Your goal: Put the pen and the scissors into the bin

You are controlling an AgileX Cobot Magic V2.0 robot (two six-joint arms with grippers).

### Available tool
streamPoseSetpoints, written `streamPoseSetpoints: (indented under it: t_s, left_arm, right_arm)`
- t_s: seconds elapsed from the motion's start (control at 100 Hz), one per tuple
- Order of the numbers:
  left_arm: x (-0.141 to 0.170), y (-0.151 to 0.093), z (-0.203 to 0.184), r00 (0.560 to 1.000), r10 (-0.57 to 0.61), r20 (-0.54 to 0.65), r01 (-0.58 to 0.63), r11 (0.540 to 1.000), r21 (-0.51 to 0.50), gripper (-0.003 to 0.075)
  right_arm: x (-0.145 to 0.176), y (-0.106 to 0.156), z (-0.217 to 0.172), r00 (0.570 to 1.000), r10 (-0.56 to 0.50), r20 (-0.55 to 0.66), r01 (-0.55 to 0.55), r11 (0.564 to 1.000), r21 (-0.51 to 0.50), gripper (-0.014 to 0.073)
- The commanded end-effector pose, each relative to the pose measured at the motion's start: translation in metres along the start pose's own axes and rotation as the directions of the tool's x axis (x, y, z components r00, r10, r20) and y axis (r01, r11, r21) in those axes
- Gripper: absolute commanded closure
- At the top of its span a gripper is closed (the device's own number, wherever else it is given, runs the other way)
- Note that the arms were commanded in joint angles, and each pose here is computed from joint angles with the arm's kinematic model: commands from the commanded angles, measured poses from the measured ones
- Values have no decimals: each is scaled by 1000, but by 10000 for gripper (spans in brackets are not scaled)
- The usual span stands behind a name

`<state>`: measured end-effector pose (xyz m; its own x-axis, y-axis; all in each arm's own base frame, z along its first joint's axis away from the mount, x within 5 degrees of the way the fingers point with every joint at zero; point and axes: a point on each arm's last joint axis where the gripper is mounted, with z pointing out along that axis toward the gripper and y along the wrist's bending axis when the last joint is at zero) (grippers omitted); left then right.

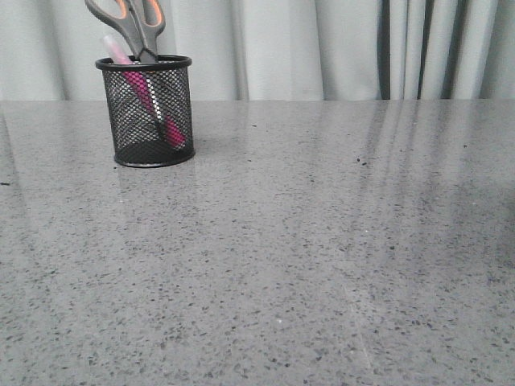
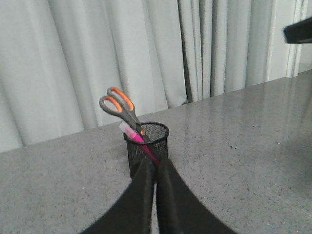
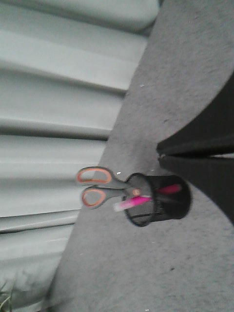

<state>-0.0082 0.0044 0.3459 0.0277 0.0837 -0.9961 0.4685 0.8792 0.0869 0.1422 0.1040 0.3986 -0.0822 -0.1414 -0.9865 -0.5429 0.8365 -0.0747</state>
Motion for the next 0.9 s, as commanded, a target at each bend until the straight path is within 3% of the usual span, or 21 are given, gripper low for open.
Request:
streamPoseSetpoints:
  t_s: [0.0,0.15,0.38,0.89]
  left_arm:
    - [1,1,-4,996,-36,85,37,999,-6,739]
    - [13,0,-4,997,-24,78,25,1000,-15,739]
    - [16,0,-1,997,-24,73,25,1000,-15,739]
    - [16,0,-1,997,-24,72,25,1000,-14,739]
  right_arm:
    - [19,-4,-38,997,-40,72,40,999,7,667]
    - [56,-12,-83,995,-43,87,38,998,51,667]
    - [64,-21,-126,954,-161,251,128,981,143,666]
    - [67,-25,-139,949,-151,275,108,980,164,666]
